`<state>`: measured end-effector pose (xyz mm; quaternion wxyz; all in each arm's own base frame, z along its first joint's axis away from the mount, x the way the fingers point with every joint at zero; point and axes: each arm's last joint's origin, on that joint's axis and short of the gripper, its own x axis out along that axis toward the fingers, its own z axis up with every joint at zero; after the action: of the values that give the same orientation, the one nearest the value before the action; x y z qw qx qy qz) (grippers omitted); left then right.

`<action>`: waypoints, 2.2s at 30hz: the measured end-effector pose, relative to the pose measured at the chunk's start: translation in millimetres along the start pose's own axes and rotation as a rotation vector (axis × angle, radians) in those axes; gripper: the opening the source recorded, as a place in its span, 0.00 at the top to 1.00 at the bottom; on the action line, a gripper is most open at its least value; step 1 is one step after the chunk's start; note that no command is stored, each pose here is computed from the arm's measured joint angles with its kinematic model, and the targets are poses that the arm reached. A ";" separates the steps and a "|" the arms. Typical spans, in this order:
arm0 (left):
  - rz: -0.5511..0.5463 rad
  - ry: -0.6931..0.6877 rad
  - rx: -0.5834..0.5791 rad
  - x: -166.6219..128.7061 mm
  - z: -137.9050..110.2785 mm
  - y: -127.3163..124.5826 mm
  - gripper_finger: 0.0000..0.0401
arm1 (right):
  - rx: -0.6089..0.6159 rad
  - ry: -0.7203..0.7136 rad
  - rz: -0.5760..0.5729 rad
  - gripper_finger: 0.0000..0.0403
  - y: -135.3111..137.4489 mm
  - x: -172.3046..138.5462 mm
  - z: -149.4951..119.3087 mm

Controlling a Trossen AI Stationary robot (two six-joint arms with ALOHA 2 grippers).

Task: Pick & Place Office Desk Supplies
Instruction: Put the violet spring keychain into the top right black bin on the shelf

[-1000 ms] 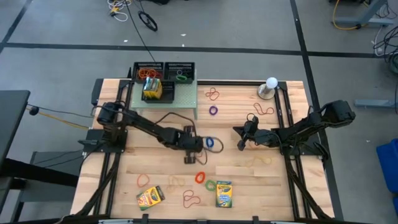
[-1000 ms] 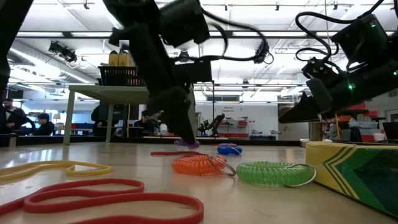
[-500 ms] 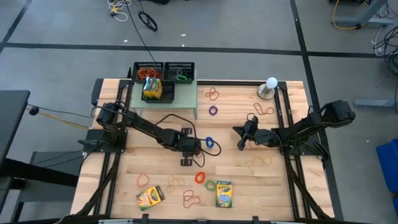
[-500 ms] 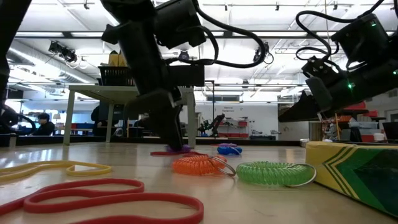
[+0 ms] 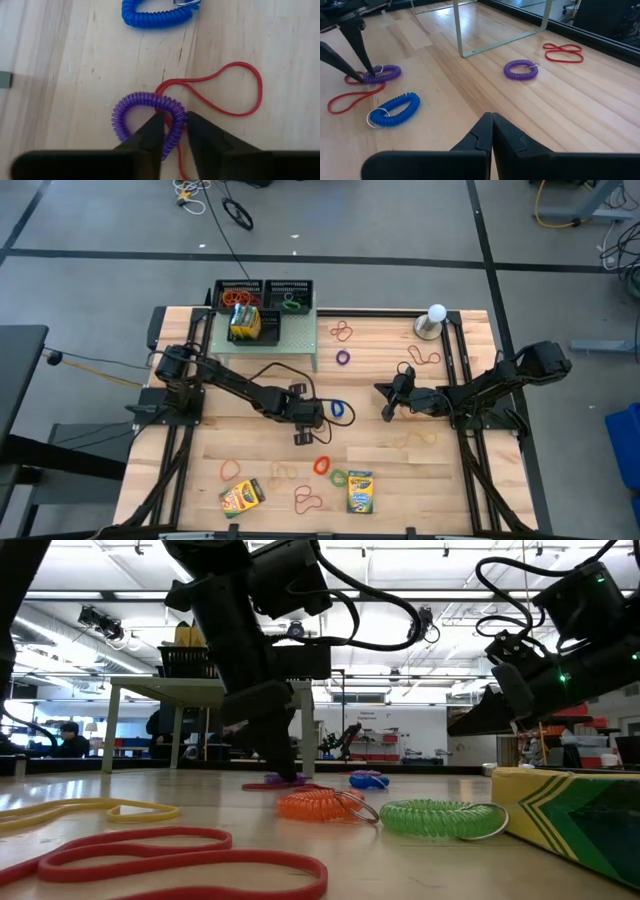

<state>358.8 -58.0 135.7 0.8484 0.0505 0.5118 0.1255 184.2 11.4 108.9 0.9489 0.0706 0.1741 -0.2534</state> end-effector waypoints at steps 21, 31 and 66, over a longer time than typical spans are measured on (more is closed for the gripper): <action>-0.041 -0.207 -0.153 -90.2 19.9 28.7 0.91 | -0.001 0.001 0.000 0.98 0.0 -0.1 -0.2; -0.050 0.036 -0.176 -13.5 6.5 33.9 0.63 | 0.007 -0.011 0.006 0.98 0.6 -0.2 1.0; -0.146 0.095 0.029 -4.7 3.8 54.1 0.95 | 0.005 -0.010 0.006 0.98 0.6 -0.2 0.9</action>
<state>351.3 -6.9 153.1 0.8292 0.0194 0.5556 0.0581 184.6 11.8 109.9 0.9504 0.0721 0.1685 -0.2513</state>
